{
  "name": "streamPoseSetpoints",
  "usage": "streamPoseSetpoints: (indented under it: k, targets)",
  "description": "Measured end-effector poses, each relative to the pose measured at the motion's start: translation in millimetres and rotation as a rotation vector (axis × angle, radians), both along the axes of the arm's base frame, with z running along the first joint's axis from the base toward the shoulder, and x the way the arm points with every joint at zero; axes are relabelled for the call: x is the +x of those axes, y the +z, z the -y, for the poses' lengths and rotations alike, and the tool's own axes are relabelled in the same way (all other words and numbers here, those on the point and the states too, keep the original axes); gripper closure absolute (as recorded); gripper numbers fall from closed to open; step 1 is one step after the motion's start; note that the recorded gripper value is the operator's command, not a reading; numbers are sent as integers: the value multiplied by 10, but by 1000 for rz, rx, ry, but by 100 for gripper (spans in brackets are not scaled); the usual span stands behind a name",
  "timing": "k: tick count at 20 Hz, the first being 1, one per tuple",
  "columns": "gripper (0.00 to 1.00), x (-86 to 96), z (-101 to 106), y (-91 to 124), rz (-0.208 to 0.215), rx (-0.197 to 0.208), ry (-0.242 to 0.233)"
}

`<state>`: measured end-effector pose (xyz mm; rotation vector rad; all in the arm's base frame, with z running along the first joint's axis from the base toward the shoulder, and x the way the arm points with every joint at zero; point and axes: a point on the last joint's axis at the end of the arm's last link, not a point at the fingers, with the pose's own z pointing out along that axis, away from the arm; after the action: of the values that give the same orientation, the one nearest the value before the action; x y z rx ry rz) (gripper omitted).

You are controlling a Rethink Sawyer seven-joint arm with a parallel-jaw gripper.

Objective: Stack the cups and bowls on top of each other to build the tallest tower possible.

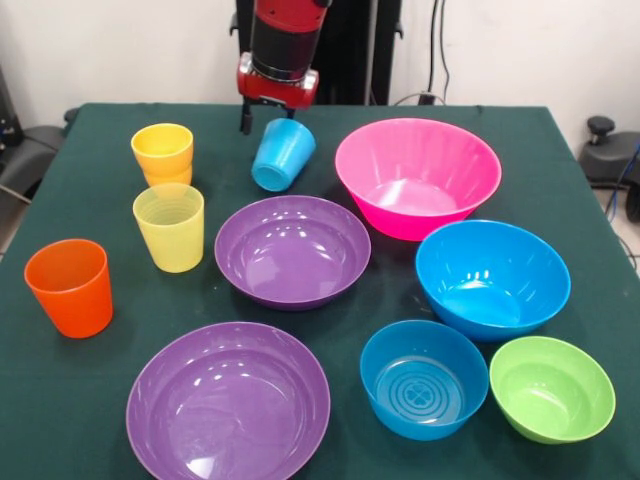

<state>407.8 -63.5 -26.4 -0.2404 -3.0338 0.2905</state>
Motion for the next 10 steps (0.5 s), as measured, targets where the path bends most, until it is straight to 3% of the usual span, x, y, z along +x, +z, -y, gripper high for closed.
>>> streamPoseSetpoints:
  k: [10]
  targets:
    - [0,5,-44,0,0,0,13]
